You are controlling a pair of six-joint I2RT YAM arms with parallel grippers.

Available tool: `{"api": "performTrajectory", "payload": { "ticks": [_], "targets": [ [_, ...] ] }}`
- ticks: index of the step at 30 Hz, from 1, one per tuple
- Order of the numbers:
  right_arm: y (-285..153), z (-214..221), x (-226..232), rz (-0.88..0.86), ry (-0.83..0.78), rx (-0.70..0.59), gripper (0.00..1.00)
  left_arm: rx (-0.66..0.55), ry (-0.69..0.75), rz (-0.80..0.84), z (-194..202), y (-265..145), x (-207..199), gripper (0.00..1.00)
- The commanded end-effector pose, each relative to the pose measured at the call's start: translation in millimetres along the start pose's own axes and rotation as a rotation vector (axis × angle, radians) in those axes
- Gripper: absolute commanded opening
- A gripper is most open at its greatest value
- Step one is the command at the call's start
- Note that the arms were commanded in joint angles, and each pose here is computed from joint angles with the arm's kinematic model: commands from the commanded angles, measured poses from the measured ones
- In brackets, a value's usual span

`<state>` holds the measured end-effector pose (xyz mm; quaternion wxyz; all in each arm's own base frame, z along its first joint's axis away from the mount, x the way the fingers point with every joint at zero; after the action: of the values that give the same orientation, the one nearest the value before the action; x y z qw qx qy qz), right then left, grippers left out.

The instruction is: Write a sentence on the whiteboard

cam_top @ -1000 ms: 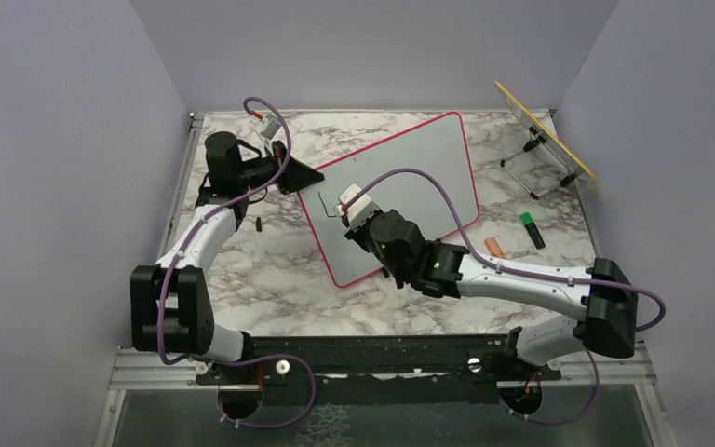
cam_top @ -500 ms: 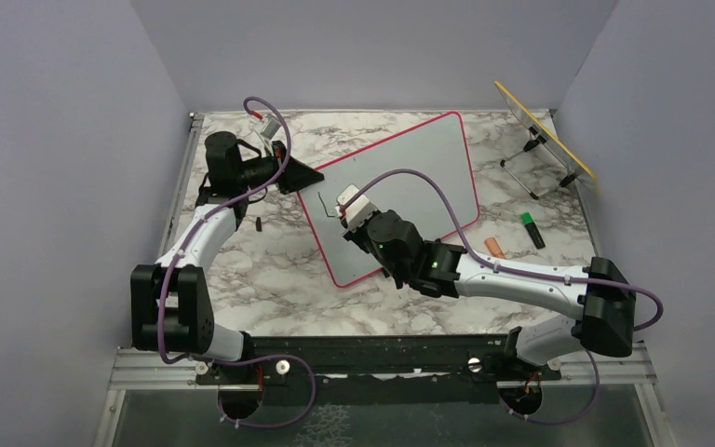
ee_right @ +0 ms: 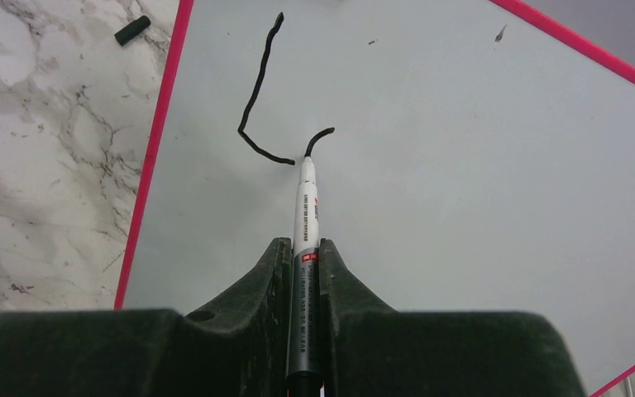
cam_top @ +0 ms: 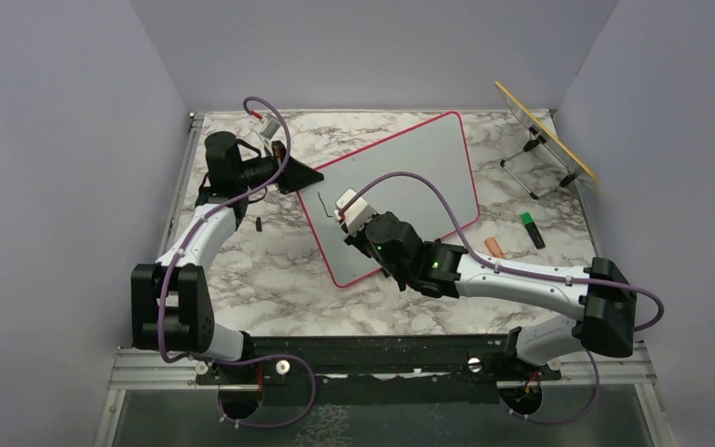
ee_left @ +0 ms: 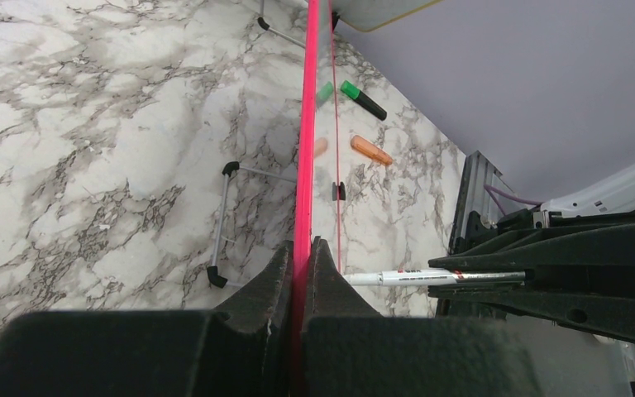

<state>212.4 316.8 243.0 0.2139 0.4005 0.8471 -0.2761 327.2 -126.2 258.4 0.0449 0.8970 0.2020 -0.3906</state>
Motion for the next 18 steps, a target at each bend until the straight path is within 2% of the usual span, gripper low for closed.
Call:
{"api": "performTrajectory", "payload": {
  "ticks": [1, 18],
  "targets": [
    [-4, 10, 3, -0.041, -0.013, 0.049, 0.01, 0.037, -0.025, -0.032, 14, 3, 16, 0.00],
    [-9, 18, -11, 0.078, -0.003, 0.086, 0.01, 0.039, -0.025, -0.031, 14, 3, 17, 0.00]
  ]
}}
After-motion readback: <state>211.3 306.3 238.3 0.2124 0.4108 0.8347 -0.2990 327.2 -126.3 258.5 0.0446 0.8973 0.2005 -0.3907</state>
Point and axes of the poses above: each gripper's point midway between its finger pads, its own y axis out along the fingers, its own x axis along the line the jaws close on, z = x × y, the point moved 6 cm from there along -y, back along the fingers, and after that the axes turned 15 degrees about -y, right-handed, at the moved point
